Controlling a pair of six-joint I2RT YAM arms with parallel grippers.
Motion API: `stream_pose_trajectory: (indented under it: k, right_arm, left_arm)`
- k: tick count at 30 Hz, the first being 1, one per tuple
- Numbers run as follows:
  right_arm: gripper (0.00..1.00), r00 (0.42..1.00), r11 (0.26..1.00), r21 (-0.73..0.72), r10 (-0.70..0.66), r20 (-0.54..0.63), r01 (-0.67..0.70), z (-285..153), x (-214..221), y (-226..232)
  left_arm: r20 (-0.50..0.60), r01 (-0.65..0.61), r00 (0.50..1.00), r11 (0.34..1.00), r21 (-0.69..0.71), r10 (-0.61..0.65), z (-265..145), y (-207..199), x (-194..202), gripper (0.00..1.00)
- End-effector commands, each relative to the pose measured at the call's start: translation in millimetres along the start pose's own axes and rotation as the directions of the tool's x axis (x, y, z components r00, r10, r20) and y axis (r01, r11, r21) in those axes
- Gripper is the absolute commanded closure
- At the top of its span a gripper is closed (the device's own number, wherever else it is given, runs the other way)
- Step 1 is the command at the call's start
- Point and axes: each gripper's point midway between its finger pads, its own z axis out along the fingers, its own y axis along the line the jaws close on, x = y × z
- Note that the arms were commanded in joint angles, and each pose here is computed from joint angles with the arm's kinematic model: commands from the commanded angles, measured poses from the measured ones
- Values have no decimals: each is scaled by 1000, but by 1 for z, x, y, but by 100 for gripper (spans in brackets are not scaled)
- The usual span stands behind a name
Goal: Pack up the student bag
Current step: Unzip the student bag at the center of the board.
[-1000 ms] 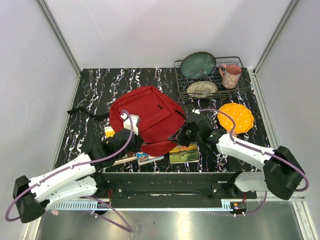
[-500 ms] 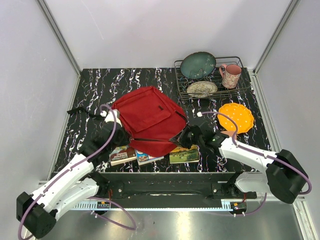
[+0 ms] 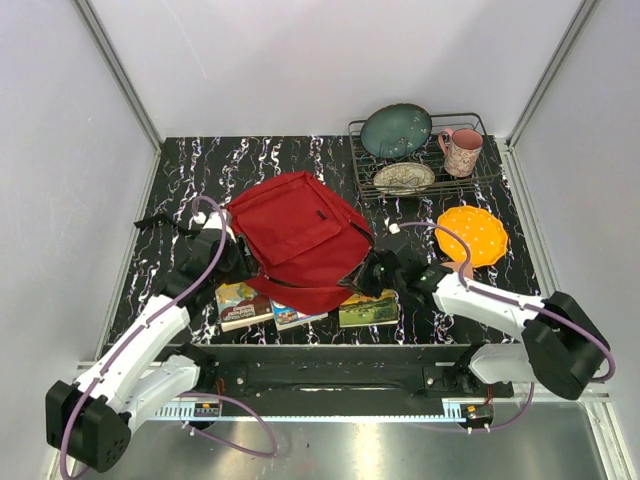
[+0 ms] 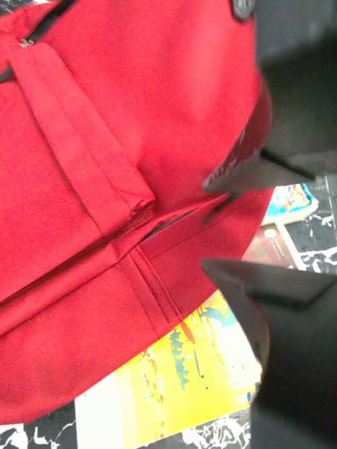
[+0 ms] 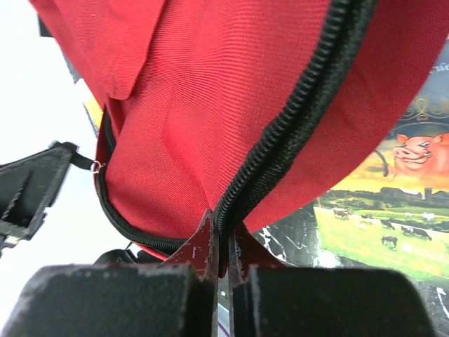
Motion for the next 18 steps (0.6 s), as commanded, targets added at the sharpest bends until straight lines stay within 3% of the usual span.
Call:
stream_pose_trajectory:
  k: [1,6,7,11,12,15,18]
  right_arm:
    - [100,999,999,3,-43,-26,43,9,0,-4]
    - [97,997,998,-27,-60,-43,59,19,0,6]
    - [96,997,997,-32,-65,-46,64,21,0,9]
    - [90,992,995,-21,-97,-85,96,34,3,10]
    - [80,990,994,-28,-107,-92,105,35,3,13]
    - [71,989,993,-9,-116,-89,115,38,3,6]
    - [80,992,993,-13,-118,-49,117,43,-6,11]
  left_arm:
    - [92,-64,994,995,76,57,-18,-16,-32,34]
    - [195,-157,973,973,169,123,-45,-37,-57,9]
    - [200,-202,968,943,264,151,-52,-55,-56,7]
    - [175,-370,929,841,394,326,-60,-87,-49,5]
    - [165,-390,921,826,407,353,-59,-92,-45,6]
    - [141,-437,898,809,393,416,-50,-100,-36,5]
    - [120,-414,909,831,372,399,-44,-103,-36,7]
